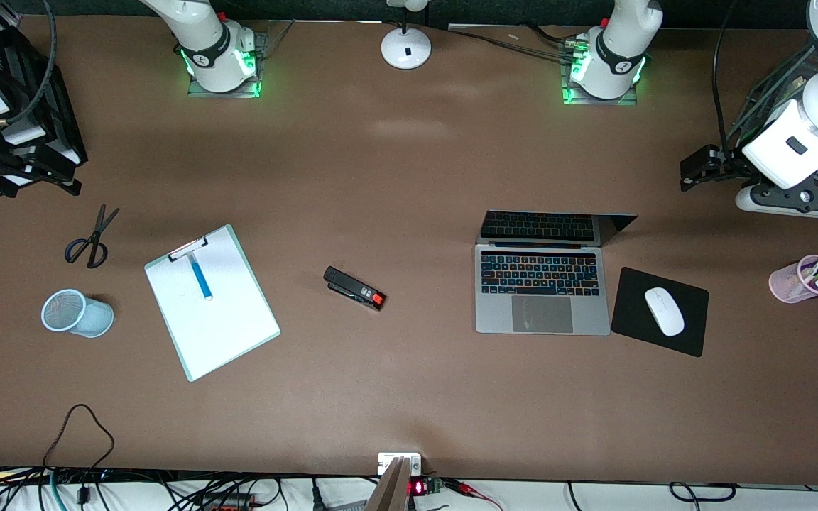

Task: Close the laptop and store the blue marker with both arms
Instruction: 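Move the right gripper toward the blue marker on the clipboard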

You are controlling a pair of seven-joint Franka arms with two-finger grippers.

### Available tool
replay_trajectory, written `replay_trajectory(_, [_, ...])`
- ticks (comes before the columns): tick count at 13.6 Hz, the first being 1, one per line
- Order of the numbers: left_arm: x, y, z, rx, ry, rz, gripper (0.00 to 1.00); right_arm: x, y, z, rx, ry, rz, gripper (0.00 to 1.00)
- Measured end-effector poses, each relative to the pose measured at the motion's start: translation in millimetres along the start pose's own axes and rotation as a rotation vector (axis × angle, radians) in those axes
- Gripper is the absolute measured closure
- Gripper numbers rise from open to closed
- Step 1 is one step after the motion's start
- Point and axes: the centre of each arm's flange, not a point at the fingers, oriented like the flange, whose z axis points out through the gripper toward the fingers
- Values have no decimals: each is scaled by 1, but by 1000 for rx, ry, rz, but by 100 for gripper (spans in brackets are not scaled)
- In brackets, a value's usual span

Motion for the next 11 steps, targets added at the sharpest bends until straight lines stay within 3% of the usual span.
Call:
replay_trajectory(8, [0,0,0,0,-3,0,0,8,-3,20,-1,-36,-5,0])
replay_trajectory(11, [-1,0,1,0,-8,-1,0,15,-6,42,-2,-75,-20,0])
